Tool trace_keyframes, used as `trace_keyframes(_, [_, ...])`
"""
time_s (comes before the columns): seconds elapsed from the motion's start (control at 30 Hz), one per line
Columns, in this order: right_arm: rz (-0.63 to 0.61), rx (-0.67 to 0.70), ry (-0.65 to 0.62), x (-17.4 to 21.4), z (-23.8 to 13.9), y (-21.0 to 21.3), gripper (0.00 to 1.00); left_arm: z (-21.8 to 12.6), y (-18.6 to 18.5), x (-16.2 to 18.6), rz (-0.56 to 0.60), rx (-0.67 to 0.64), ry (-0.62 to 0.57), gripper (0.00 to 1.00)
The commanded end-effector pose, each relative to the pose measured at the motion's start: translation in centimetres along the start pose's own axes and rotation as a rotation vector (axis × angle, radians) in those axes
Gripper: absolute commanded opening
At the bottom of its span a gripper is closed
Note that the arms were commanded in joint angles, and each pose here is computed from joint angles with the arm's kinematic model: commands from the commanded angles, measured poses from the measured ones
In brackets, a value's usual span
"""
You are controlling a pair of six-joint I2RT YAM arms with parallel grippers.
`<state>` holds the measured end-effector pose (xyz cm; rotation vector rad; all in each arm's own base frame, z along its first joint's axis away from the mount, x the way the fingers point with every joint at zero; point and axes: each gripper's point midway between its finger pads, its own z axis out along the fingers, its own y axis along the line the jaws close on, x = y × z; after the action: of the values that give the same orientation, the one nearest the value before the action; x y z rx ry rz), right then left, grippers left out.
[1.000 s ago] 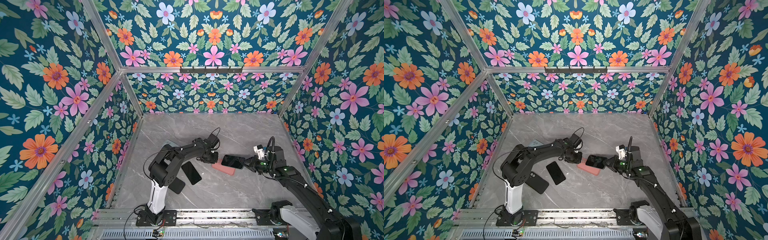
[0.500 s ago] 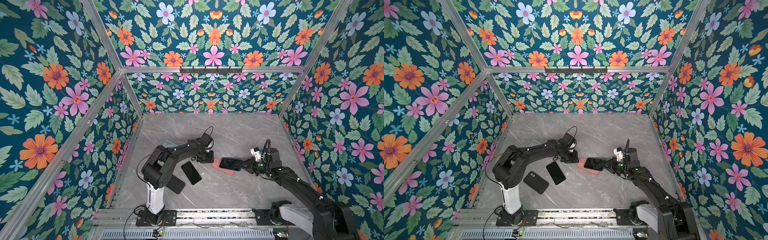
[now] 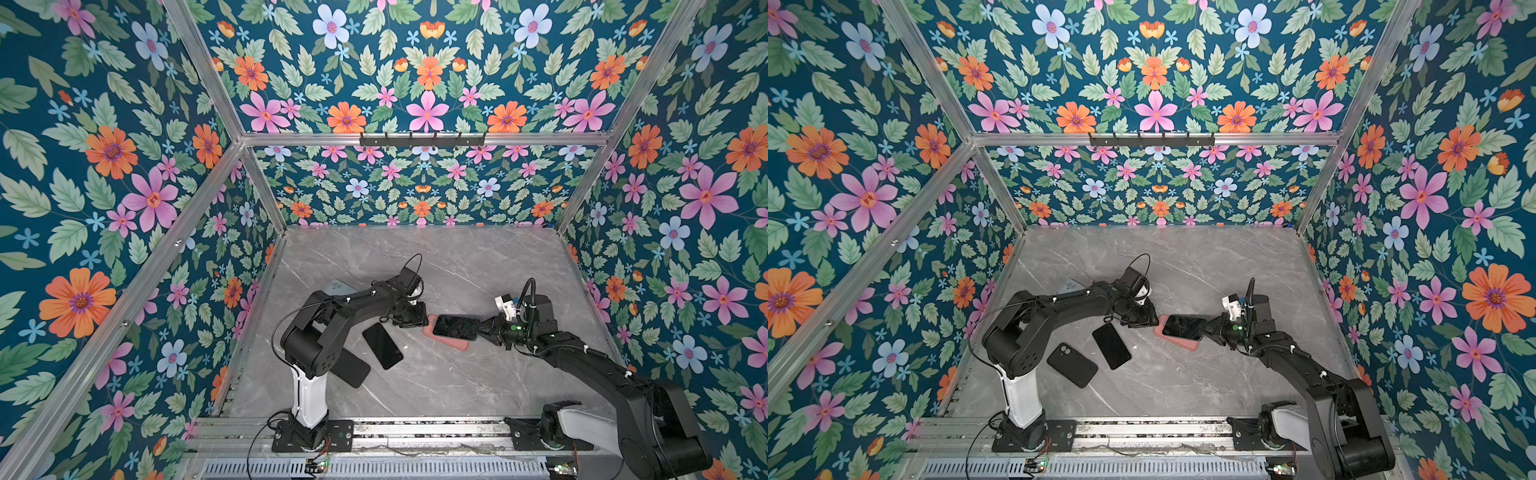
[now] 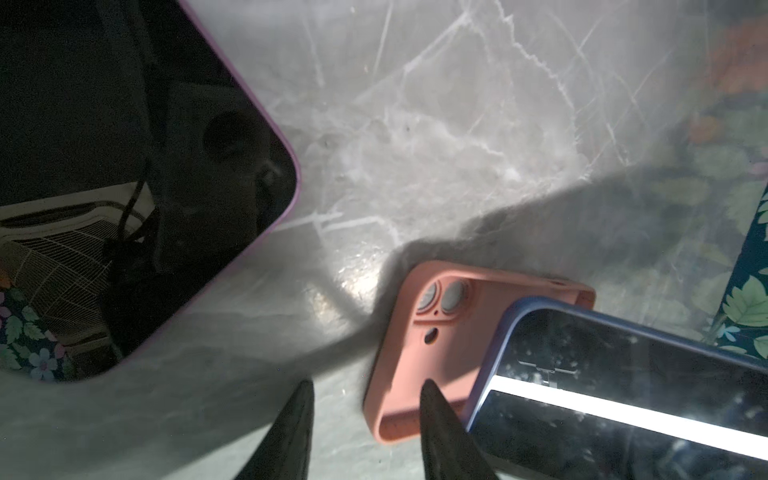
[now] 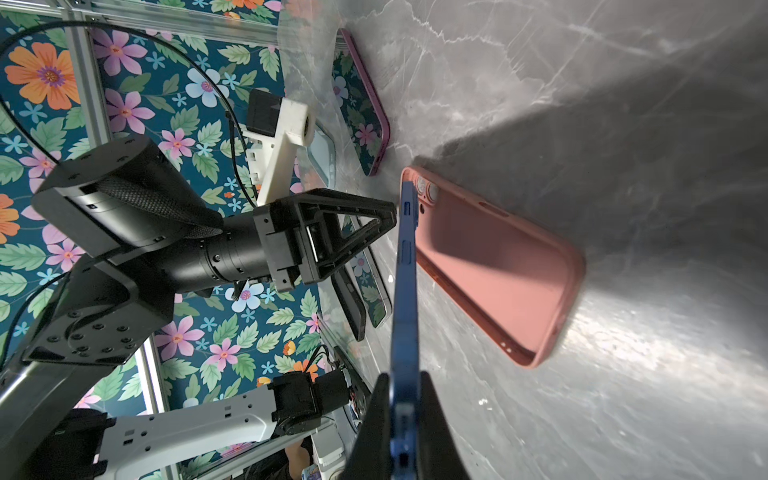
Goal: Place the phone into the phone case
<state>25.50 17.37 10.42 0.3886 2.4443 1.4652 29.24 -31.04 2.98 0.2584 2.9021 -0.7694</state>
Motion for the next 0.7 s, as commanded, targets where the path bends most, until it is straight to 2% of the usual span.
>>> trace_keyframes(0.0, [-0.038, -0.052, 0.003, -0.3, 0.3, 1.1, 0.00, -0.2, -0.3, -0.4, -0.013, 0.034, -0.015, 0.45])
trace_keyframes(0.33, [-0.017, -0.035, 0.032, -0.1, 1.3, -0.3, 0.00, 0.1, -0.5, -0.4, -0.017, 0.050, -0.006, 0.44])
trace_keyframes(0.67, [0.020, 0.049, 0.040, -0.1, 1.8, -2.4, 0.00, 0.3, -0.7, -0.4, -0.025, 0.071, -0.004, 0.44])
